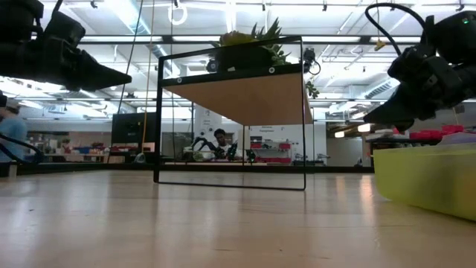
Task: Pack school essentials
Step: Return to Home Position
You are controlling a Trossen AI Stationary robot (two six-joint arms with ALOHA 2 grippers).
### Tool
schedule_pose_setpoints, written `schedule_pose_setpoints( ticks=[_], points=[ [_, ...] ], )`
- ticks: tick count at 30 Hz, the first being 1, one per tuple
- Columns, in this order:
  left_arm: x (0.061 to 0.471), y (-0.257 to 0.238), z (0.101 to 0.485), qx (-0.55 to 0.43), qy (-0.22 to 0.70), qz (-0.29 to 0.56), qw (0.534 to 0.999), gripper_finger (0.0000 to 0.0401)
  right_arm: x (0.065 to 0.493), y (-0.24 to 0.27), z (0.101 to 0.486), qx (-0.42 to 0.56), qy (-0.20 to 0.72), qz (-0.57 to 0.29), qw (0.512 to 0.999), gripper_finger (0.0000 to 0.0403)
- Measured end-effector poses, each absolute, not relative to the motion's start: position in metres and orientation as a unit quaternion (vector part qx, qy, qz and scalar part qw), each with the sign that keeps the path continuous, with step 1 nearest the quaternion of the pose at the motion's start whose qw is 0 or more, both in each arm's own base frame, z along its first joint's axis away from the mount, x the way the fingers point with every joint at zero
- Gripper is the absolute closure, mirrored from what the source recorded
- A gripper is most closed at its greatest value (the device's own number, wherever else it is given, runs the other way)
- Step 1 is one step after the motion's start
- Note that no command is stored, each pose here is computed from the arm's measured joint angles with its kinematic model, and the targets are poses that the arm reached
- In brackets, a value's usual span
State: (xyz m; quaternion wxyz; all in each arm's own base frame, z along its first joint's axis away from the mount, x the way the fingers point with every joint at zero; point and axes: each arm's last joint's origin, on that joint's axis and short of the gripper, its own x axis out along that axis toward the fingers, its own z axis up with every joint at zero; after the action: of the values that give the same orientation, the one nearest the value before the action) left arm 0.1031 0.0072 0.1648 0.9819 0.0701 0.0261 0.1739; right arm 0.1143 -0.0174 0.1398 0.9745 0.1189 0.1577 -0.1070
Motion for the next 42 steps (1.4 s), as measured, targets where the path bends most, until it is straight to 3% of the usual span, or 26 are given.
schedule_pose_setpoints(
  ticks=[42],
  points=[
    [0.1032, 0.0072, 0.1652, 0.073, 0.024, 0.174, 0.982, 0.0371, 0.1144, -0.0173, 0.1401, 0.12, 0.157, -0.106, 0.975, 0.0395]
  ],
)
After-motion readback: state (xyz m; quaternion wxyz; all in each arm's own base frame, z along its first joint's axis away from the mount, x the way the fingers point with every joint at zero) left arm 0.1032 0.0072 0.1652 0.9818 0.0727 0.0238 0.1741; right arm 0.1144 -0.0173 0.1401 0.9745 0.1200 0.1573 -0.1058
